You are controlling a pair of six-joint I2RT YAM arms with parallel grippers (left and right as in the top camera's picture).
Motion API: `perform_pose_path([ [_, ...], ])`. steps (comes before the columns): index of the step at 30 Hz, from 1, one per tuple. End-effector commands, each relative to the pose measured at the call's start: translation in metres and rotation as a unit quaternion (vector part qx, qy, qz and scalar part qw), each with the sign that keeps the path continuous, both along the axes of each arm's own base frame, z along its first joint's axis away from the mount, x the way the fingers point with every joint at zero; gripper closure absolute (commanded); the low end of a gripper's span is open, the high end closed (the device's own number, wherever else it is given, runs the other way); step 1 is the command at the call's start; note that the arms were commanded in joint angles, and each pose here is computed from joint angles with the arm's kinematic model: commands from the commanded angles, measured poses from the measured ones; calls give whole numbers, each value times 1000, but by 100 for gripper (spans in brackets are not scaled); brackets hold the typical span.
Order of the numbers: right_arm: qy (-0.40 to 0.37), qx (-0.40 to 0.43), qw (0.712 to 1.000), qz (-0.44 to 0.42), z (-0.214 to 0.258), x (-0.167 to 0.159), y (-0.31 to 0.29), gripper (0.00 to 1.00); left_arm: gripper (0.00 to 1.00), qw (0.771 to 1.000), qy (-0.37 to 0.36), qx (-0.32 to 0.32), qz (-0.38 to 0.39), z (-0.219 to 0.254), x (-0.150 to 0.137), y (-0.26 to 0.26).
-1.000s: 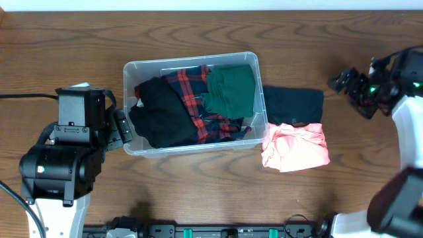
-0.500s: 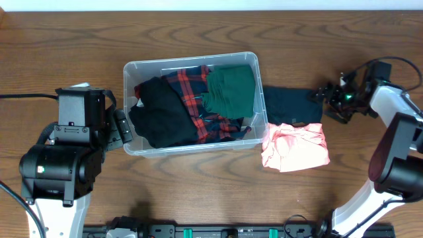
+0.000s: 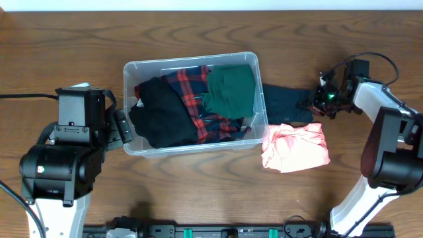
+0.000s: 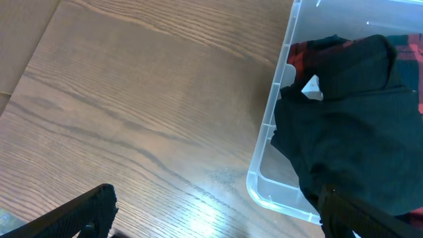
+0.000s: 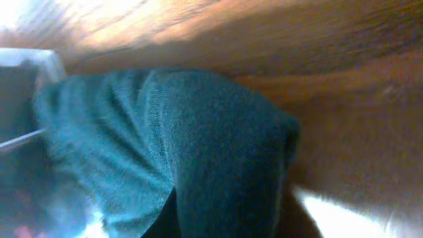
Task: Pack container
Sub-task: 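Lift the navy garment and drop it into the bin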
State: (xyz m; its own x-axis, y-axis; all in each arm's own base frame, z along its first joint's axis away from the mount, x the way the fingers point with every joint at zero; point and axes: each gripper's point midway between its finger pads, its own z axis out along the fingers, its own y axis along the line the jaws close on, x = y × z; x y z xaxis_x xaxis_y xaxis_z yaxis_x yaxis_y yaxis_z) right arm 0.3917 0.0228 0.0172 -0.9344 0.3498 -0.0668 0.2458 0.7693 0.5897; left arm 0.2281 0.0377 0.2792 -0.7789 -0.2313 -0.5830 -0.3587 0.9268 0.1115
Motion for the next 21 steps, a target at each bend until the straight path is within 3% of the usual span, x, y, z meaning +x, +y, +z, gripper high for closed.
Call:
perform_pose_path([
  [1,-99,52,993,23,74,9,18,98,2,1000,-1,4,7,1,-1,3],
  [5,-247,116,959,68,182,8,44,99,2,1000,-1,4,7,1,-1,3],
  [11,-383,148,905,112,295,-18,91,99,2,1000,-1,4,7,1,-1,3],
  [16,-421,199,871,156,339,-36,147,99,2,1000,-1,4,7,1,-1,3],
  [19,-405,210,876,159,334,-36,180,99,2,1000,-1,4,7,1,-1,3],
  [21,-375,198,894,141,316,-31,203,99,2,1000,-1,4,7,1,-1,3],
])
